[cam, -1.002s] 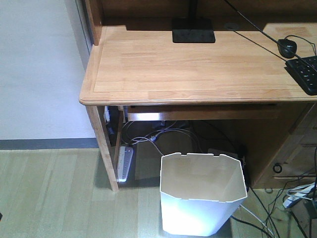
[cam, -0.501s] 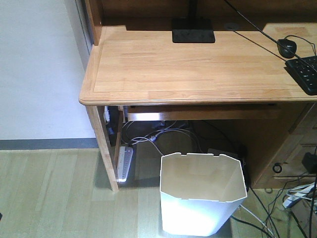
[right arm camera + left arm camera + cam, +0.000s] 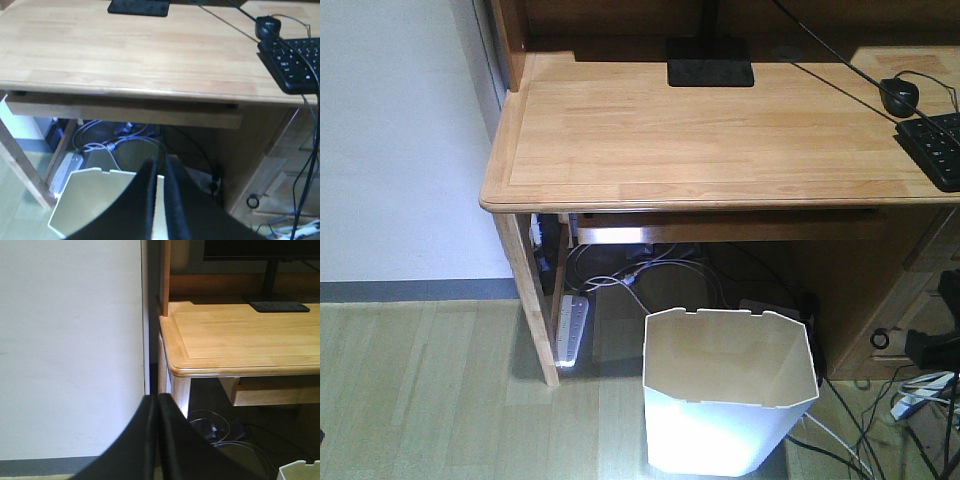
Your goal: Move trash bin to bedside with robot
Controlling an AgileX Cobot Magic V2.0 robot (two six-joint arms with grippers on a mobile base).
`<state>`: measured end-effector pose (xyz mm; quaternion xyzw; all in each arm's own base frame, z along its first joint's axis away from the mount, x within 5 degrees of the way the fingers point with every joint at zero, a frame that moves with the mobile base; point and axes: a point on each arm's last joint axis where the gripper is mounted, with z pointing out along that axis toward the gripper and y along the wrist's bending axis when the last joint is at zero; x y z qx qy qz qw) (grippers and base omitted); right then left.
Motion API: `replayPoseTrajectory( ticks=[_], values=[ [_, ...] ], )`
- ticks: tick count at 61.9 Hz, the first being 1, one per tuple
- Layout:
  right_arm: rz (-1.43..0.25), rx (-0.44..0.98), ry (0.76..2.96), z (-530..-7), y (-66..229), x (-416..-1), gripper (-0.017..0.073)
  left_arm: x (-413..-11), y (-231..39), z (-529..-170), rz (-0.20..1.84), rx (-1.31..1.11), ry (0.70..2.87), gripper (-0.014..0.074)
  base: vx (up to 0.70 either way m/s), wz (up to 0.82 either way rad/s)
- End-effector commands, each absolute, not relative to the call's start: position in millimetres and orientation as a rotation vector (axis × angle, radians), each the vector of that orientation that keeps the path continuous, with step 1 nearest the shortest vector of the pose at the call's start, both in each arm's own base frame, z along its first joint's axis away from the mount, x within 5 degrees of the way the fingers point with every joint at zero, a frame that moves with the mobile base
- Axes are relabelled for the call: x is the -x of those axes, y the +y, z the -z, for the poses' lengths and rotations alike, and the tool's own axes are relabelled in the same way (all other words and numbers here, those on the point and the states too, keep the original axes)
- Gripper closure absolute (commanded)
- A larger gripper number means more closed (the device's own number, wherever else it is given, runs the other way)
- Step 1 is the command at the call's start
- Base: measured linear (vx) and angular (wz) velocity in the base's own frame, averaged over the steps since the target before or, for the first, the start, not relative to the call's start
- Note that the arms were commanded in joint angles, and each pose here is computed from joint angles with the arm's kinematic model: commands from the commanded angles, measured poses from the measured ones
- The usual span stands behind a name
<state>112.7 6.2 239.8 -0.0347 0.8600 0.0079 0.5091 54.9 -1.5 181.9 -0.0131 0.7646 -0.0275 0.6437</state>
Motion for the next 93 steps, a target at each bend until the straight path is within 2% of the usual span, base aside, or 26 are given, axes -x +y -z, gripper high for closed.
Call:
replayPoseTrajectory(
  ticks=[1, 17, 25, 44, 62, 74, 87, 93],
  values=[
    [-0.008, 0.085, 2.027, -252, 6, -117, 0.0421, -56, -2, -179, 0.078, 0.035, 1.688, 0.0599, 0.0, 0.0],
    [-0.018, 0.068, 2.054, -250, 6, -116, 0.0144, -56, -2, -179, 0.078, 0.035, 1.688, 0.0599, 0.0, 0.0],
    [-0.021, 0.063, 2.083, -247, 5, -114, 0.0067, -56, -2, -179, 0.078, 0.035, 1.688, 0.0599, 0.0, 0.0],
    [-0.061, -0.009, 2.144, -248, 6, -123, 0.0064, -56, -2, -179, 0.078, 0.035, 1.688, 0.0599, 0.0, 0.0],
    [-0.04, -0.01, 2.344, -255, 7, -185, 0.0064, -56, -2, -179, 0.078, 0.035, 1.688, 0.0599, 0.0, 0.0],
    [0.008, -0.093, 2.45, -244, -12, -222, 0.0064, -56, -2, -179, 0.078, 0.035, 1.688, 0.0599, 0.0, 0.0],
    [-0.01, -0.077, 2.558, -217, -30, -256, 0.0064, -56, -2, -179, 0.078, 0.035, 1.688, 0.0599, 0.0, 0.0],
    [-0.025, -0.005, 2.608, -198, -31, -273, 0.0064, -56, -2, -179, 0.078, 0.035, 1.688, 0.0599, 0.0, 0.0]
  ],
)
